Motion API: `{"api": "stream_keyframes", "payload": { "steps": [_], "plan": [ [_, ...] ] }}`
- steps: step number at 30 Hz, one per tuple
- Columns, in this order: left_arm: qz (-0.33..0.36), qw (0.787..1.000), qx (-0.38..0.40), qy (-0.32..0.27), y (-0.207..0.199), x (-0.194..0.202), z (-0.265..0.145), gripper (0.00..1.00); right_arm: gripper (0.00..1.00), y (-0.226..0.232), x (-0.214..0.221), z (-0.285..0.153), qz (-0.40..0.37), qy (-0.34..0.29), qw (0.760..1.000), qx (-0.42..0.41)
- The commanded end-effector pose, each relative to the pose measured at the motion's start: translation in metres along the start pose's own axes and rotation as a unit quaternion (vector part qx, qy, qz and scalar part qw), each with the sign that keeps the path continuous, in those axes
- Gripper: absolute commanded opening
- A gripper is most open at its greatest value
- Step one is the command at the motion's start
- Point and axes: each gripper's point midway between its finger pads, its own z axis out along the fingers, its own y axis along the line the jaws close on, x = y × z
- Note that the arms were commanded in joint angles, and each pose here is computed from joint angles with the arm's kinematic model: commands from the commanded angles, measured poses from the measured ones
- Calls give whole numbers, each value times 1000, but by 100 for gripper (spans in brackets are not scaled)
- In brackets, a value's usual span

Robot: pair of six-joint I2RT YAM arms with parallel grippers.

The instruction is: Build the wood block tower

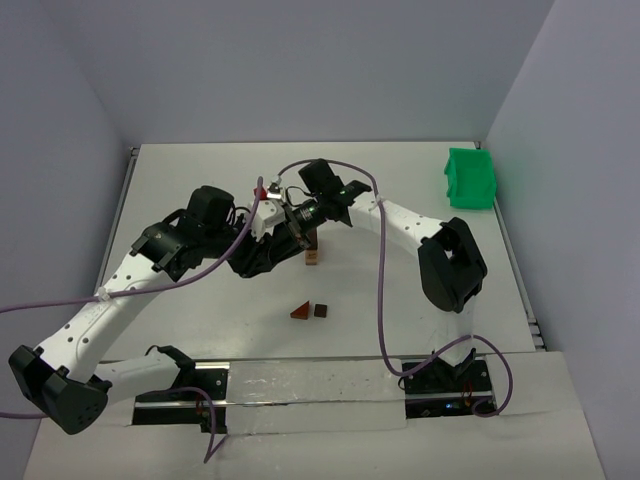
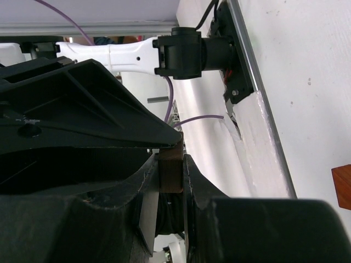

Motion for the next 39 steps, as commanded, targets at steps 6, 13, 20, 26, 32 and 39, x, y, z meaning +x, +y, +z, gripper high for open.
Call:
{"api": "stream_keyframes", "payload": {
  "steps": [6,13,20,26,32,39],
  "plan": [
    [9,998,-36,-42,13,-28,-5,35,0,14,2,-5,-12,1,1000,-21],
    [9,999,-24,-48,7,-29,-6,16,68,17,-1,-7,-17,-3,1000,-24],
    [11,999,-3,-50,-1,-27,-7,1,100,25,-33,-49,-38,-62,997,-21],
    [57,996,14,-60,-2,-42,-7,0,100,4,-67,-134,-62,-174,981,56],
    [129,990,34,-36,11,-52,15,4,100,-14,-72,-210,-90,-253,949,166],
    [205,976,75,1,28,-77,48,5,99,-31,-57,-250,-87,-282,926,236]
  ]
}}
